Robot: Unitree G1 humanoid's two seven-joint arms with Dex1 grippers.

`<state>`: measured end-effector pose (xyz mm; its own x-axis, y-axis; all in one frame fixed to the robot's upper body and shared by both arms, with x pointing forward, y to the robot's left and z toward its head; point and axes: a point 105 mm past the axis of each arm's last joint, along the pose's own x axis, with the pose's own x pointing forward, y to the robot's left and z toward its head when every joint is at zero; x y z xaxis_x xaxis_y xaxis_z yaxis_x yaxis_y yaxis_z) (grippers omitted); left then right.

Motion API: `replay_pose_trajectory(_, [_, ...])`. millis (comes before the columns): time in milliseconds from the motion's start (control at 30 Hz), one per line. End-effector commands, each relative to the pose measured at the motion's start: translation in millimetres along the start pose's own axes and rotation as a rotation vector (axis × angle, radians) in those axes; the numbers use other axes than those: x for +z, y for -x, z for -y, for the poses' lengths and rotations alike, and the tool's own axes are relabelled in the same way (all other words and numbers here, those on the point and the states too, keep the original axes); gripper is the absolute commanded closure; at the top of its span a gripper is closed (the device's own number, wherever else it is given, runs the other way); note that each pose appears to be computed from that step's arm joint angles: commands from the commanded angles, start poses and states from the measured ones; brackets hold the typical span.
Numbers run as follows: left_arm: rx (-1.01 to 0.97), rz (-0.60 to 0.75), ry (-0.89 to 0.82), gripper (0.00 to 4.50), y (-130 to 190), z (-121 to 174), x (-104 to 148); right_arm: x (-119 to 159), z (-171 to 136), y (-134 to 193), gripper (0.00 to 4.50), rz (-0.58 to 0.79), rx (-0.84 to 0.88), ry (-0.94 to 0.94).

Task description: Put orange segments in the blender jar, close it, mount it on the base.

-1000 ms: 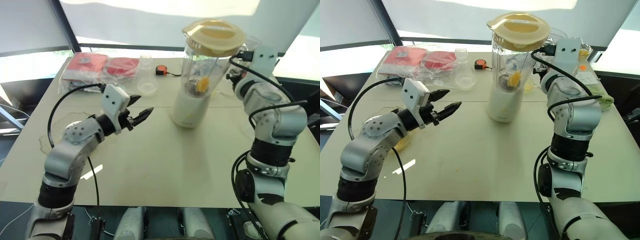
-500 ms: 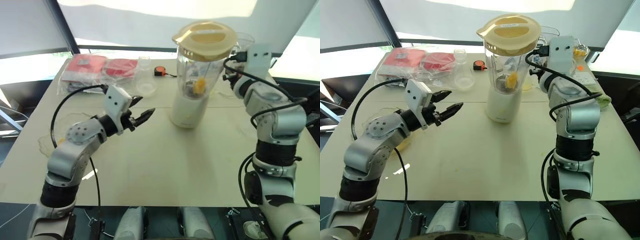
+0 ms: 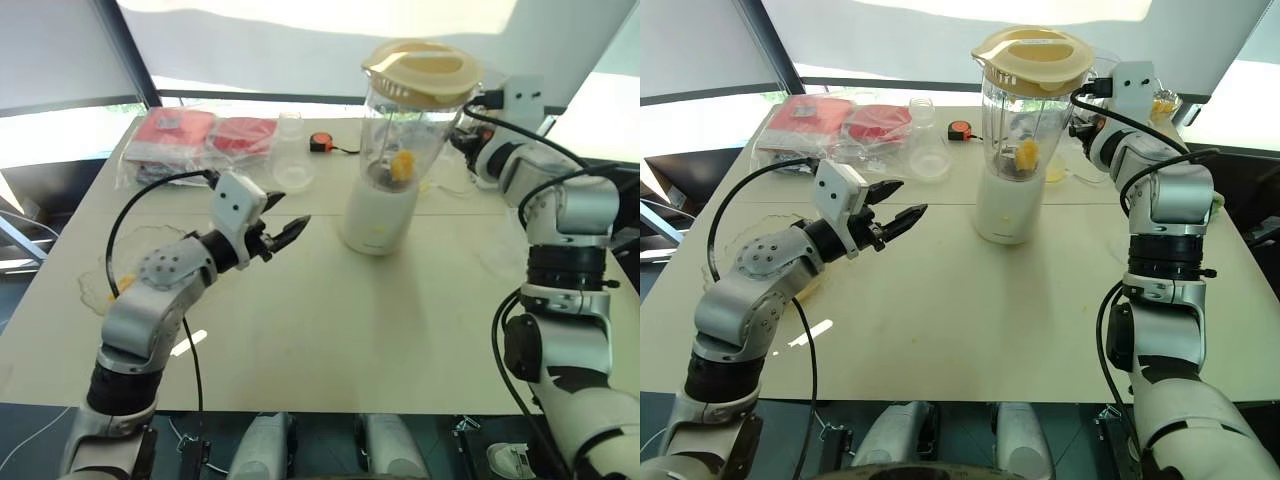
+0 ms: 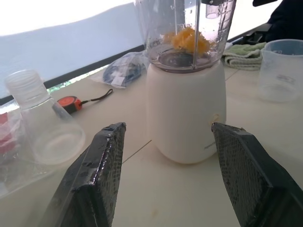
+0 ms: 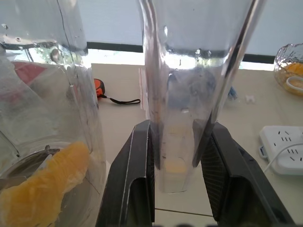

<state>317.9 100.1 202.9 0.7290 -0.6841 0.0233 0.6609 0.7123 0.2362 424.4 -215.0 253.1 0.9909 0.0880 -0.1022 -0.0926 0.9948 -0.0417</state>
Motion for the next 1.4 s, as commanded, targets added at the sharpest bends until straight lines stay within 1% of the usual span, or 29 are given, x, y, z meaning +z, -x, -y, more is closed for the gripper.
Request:
replay_pose_trajectory(33, [0.004,0.048,-0.034,1.51,-0.1,1.0,12.3,-17.5,-1.3,0.2,3.67,-0.039,0.016,-0.001])
replay_pose_trajectory(100, [-0.004,0.049,-0.031,1.51,-1.3,2.5,12.2,-23.3,0.7,-0.7,3.67,-0.051,0.034,0.02])
replay_pose_trajectory(200, [-0.012,0.049,-0.031,1.51,-3.1,2.9,11.7,-26.5,-2.7,-1.8,3.67,-0.045,0.127,0.074])
replay_pose_trajectory(300, [-0.014,0.049,-0.031,1.51,-4.9,1.9,11.9,-23.9,-5.1,-1.3,3.67,-0.046,0.231,0.105])
replay_pose_trajectory(433, [-0.019,0.049,-0.034,1.51,-6.4,2.9,12.1,-18.9,0.7,-3.1,3.67,-0.062,0.315,0.145])
replay_pose_trajectory(500, [-0.017,0.048,-0.036,1.51,-6.1,2.8,12.1,-15.2,10.5,-8.9,3.67,-0.075,0.3,0.161])
replay_pose_trajectory(600, [-0.011,0.046,-0.037,1.51,-5.1,2.4,11.6,-13.0,14.9,-14.3,3.67,-0.085,0.287,0.148])
replay_pose_trajectory(733, [-0.001,0.042,-0.042,1.51,-3.7,2.2,11.5,-16.0,11.1,-17.9,3.67,-0.095,0.258,0.082])
replay_pose_trajectory(900, [0.01,0.038,-0.048,1.51,-2.4,0.7,11.8,-26.1,8.6,-16.2,3.67,-0.103,0.115,-0.079])
replay_pose_trajectory(1000, [0.011,0.037,-0.047,1.51,-3.1,1.1,11.7,-28.5,-1.1,-7.0,3.67,-0.094,0.063,-0.129])
replay_pose_trajectory(1167, [-0.001,0.039,-0.041,1.51,-6.0,3.7,11.3,-33.3,-10.4,4.4,3.67,-0.089,0.05,-0.133])
replay_pose_trajectory(1400, [-0.011,0.042,-0.042,1.51,-10.4,4.3,11.1,-40.3,-9.3,7.9,3.67,-0.113,0.029,-0.104])
